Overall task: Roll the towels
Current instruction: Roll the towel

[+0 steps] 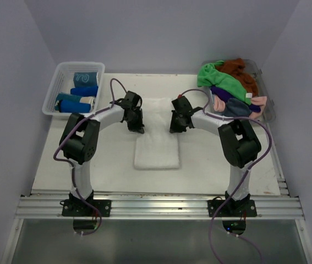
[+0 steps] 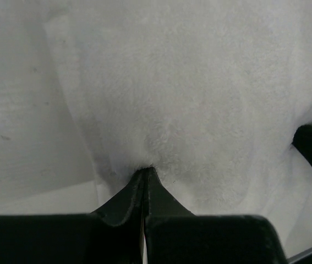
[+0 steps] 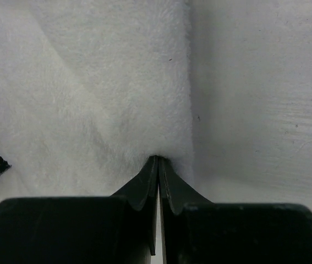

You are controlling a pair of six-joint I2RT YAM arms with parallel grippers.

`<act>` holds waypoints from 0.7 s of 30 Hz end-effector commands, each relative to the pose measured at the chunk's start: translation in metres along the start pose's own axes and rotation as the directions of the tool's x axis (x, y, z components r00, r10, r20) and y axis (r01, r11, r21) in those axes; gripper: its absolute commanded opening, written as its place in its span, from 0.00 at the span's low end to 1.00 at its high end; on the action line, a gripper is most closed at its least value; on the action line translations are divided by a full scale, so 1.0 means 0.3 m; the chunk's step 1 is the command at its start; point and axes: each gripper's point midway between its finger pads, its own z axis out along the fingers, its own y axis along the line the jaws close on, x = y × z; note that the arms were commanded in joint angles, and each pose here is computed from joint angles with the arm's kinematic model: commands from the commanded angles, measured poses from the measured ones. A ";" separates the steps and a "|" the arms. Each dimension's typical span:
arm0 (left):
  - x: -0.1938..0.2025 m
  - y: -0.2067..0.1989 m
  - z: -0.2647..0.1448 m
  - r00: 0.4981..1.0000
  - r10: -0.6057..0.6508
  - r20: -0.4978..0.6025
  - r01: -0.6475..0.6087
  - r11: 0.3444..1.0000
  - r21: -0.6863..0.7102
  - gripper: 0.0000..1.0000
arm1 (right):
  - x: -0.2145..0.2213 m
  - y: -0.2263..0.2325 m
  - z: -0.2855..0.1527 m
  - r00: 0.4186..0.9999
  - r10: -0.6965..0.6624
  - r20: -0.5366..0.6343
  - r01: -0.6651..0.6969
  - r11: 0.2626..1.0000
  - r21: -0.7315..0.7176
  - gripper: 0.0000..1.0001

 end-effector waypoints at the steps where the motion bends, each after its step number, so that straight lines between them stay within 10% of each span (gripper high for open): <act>1: -0.152 0.050 0.021 0.994 0.039 0.102 -0.030 0.996 -0.088 0.00 | 0.032 -0.058 0.058 0.999 0.042 -0.023 -0.040 0.996 0.086 0.04; 11: -0.138 -0.021 -0.248 0.979 0.058 0.194 -0.056 0.998 -0.018 0.05 | -0.072 0.065 -0.209 0.994 -0.022 0.111 0.033 0.995 -0.092 0.15; 21: 0.191 0.017 -0.275 0.994 0.085 0.071 -0.092 0.990 0.109 0.03 | 0.283 0.195 -0.285 0.988 -0.154 -0.021 0.148 0.971 -0.188 0.13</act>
